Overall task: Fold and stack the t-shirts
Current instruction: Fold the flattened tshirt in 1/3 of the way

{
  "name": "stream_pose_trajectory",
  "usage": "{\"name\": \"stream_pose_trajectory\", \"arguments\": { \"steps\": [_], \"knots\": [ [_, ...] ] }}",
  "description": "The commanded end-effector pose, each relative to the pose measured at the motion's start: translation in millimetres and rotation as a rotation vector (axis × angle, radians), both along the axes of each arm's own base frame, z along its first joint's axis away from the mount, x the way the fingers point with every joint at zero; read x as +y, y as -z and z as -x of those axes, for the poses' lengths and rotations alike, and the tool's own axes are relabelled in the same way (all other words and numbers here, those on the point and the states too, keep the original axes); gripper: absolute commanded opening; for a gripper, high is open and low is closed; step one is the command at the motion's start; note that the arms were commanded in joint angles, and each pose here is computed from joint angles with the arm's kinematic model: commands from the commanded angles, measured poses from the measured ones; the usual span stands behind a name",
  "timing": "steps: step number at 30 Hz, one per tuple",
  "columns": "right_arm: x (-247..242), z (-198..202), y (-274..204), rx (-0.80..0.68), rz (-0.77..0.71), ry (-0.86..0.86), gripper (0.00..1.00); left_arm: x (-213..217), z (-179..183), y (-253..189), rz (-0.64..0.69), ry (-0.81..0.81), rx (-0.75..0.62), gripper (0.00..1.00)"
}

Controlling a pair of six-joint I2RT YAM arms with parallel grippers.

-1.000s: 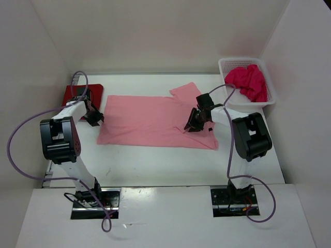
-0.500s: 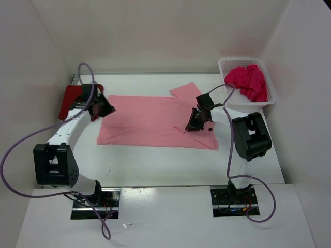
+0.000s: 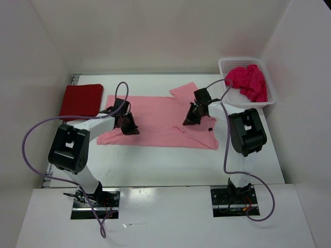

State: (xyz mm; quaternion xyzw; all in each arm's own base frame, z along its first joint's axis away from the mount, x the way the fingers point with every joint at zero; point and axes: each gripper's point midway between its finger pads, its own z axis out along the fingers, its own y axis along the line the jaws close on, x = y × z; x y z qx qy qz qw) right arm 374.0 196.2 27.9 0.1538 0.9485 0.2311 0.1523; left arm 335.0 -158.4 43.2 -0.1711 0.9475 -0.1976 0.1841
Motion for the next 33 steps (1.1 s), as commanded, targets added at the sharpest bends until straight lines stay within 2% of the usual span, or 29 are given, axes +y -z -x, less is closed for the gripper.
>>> {"name": "stream_pose_trajectory", "arguments": {
  "steps": [1,7,9,10,11,14,16,19,21,25,33],
  "knots": [
    [16,-33,-21,-0.079,-0.033,0.001,0.08,6,-1,9,-0.015,-0.019,-0.001,0.13],
    [34,-64,-29,-0.076,-0.074,-0.023,0.05,3,6,-1,0.011,-0.003,0.005,0.13],
    [32,-62,-47,-0.111,-0.076,-0.018,0.19,2,5,-8,0.021,-0.011,-0.013,0.13],
    [23,-55,-44,-0.115,-0.04,-0.008,0.23,1,4,-13,0.028,-0.02,-0.021,0.13],
    [18,-50,-67,-0.169,-0.037,-0.007,0.23,-5,5,-14,0.043,-0.001,-0.027,0.13],
    [2,-24,-64,-0.172,0.006,0.008,0.24,-25,8,-17,0.077,0.034,-0.026,0.13],
    [-7,-5,-41,-0.119,0.035,0.012,0.24,-45,7,-19,0.094,0.074,-0.03,0.13],
    [-17,7,-26,-0.088,0.032,0.016,0.32,-72,2,-24,0.113,0.136,-0.052,0.13],
    [-21,5,-24,-0.093,0.031,0.025,0.35,-83,3,-20,0.118,0.163,-0.041,0.13],
    [-22,-2,-15,-0.082,0.038,0.025,0.35,-101,0,-26,0.157,0.197,-0.062,0.13],
    [-20,-11,0,-0.045,0.045,0.032,0.35,-93,12,-4,0.126,0.196,-0.019,0.13]
  ]
}}
